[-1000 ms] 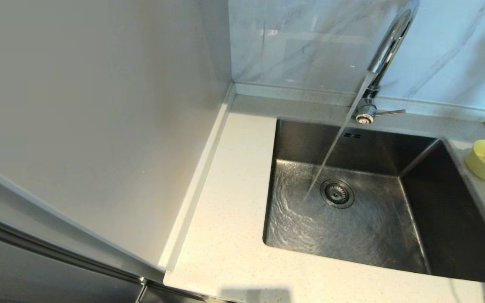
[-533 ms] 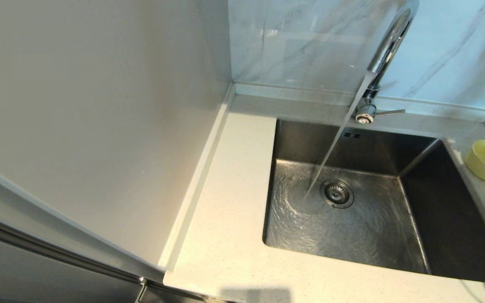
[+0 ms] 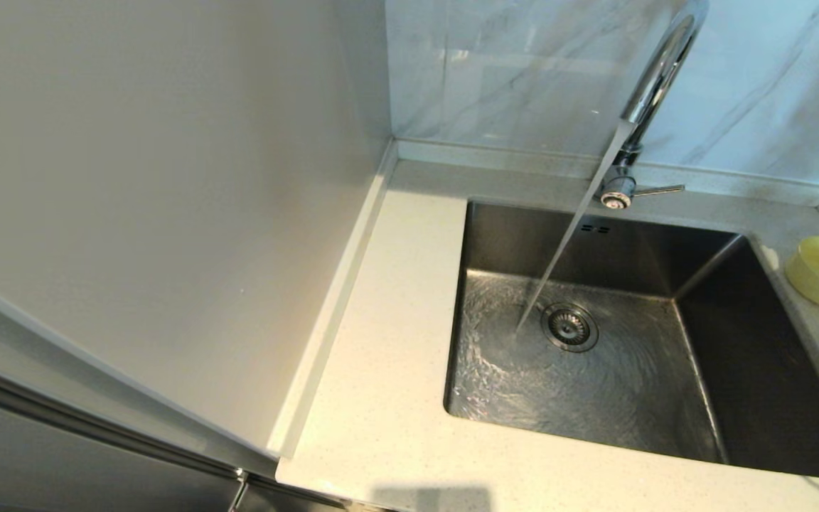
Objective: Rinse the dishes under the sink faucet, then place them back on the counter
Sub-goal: Place the chopsticks on the bowl
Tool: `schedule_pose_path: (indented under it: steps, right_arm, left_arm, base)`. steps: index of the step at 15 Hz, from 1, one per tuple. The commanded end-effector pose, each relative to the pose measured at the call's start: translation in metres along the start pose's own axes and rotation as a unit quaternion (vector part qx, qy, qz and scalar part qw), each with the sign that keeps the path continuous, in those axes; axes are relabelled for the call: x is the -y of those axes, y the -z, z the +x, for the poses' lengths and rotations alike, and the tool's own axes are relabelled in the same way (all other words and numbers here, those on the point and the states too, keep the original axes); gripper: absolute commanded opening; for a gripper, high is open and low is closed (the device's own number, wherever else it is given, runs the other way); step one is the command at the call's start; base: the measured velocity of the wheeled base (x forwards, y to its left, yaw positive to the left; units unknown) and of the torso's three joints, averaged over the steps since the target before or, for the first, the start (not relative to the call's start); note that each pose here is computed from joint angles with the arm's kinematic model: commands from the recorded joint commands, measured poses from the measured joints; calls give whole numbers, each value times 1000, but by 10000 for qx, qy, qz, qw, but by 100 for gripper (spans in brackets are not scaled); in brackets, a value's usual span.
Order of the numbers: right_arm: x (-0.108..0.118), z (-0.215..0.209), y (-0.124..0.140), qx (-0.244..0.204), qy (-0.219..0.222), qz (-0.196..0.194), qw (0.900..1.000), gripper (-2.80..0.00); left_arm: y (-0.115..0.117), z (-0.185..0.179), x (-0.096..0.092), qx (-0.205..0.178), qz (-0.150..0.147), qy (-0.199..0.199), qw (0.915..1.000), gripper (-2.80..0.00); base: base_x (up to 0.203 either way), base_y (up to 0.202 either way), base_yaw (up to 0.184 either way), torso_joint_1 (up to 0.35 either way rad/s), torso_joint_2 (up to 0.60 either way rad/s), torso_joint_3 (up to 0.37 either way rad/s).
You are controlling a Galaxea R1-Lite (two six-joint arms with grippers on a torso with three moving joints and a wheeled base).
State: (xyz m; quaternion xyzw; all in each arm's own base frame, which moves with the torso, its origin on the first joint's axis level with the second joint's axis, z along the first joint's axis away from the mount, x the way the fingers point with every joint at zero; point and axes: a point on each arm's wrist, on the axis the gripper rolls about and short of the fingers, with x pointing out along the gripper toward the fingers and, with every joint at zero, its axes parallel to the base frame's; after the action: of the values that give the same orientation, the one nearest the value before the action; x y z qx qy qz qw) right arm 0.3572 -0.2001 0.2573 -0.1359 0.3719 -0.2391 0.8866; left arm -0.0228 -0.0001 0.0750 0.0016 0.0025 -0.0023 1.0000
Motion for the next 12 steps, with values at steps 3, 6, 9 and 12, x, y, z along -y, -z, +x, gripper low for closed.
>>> schedule_pose_path:
  steps: [3, 6, 9, 12]
  right_arm:
    - [-3, 3, 0, -76, 64, -211, 9997, -280]
    - [-6, 7, 1, -127, 73, -333, 9993, -280]
    - [-6, 10, 2, -205, 171, -376, 9989, -280]
    - [-7, 10, 2, -234, 215, -442, 9985, 0]
  left_arm:
    - [0, 0, 0, 3, -1, 0, 10000, -280]
    - [0, 0, 0, 3, -1, 0, 10000, -280]
    - [0, 0, 0, -3, -1, 0, 10000, -280]
    - [0, 0, 0, 3, -1, 0, 10000, -280]
  base:
    - [0, 0, 0, 0, 0, 0]
    - [0, 0, 0, 0, 0, 0]
    - [0, 0, 0, 0, 0, 0]
    - [0, 0, 0, 0, 0, 0]
